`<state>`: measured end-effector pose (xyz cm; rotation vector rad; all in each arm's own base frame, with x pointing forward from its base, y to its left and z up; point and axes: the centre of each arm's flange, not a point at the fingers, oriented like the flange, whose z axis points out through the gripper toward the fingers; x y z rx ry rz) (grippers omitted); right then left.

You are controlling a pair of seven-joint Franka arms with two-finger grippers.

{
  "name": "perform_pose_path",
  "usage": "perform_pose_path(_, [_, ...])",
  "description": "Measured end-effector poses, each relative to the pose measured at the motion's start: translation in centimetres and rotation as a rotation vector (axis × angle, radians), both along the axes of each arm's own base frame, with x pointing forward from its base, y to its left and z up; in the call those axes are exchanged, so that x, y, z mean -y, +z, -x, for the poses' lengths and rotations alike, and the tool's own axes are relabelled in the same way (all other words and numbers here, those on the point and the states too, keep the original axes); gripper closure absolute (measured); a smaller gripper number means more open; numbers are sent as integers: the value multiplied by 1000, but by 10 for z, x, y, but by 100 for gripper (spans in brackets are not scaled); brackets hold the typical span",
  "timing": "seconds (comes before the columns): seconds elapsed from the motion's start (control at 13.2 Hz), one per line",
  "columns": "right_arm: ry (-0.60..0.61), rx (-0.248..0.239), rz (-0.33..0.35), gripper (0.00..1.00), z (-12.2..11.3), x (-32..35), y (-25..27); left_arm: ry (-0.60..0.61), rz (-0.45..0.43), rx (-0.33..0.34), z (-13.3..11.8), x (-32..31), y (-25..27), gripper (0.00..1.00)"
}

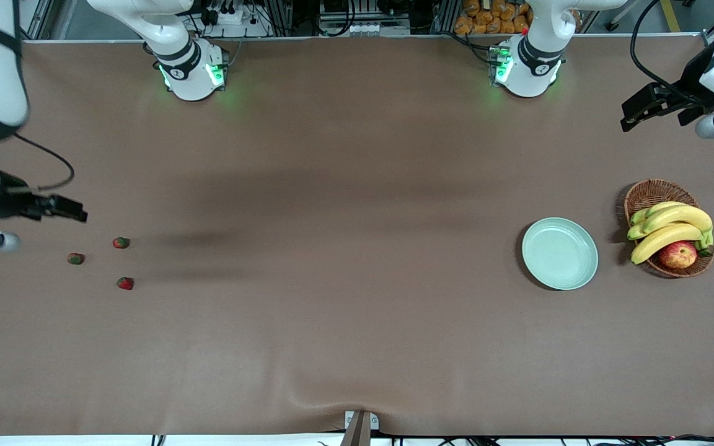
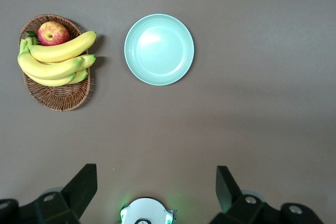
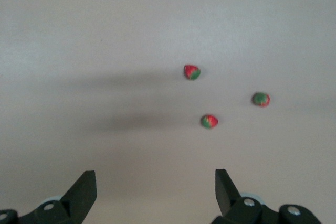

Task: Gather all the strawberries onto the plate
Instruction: 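Reach the right gripper down to the group of strawberries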

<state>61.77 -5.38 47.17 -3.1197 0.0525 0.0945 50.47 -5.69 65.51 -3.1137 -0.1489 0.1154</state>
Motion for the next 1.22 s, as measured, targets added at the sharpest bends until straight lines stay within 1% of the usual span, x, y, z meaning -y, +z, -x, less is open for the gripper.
perform_pose_path(0.23, [64, 24, 15, 0, -27, 14, -62, 0, 2, 2, 0, 0, 1, 0])
perform_pose_path(0.46, [136, 40, 28, 0, -42, 41, -118, -1, 35, 3, -1, 3, 1, 0])
perform_pose_path(0.61, [198, 24, 27, 0, -44, 56, -151, -1, 41, 1, -1, 4, 0, 0])
perform_pose_path(0.76, [269, -1, 20, 0, -44, 61, -174, -3, 41, -4, -3, 5, -3, 0])
perform_pose_path(0.84, [310, -5, 17, 0, -44, 60, -183, -4, 42, -10, -4, 6, -6, 0])
perform_pose_path(1.22, [522, 8, 19, 0, -50, 61, -226, -18, 39, -46, -14, 15, -24, 0])
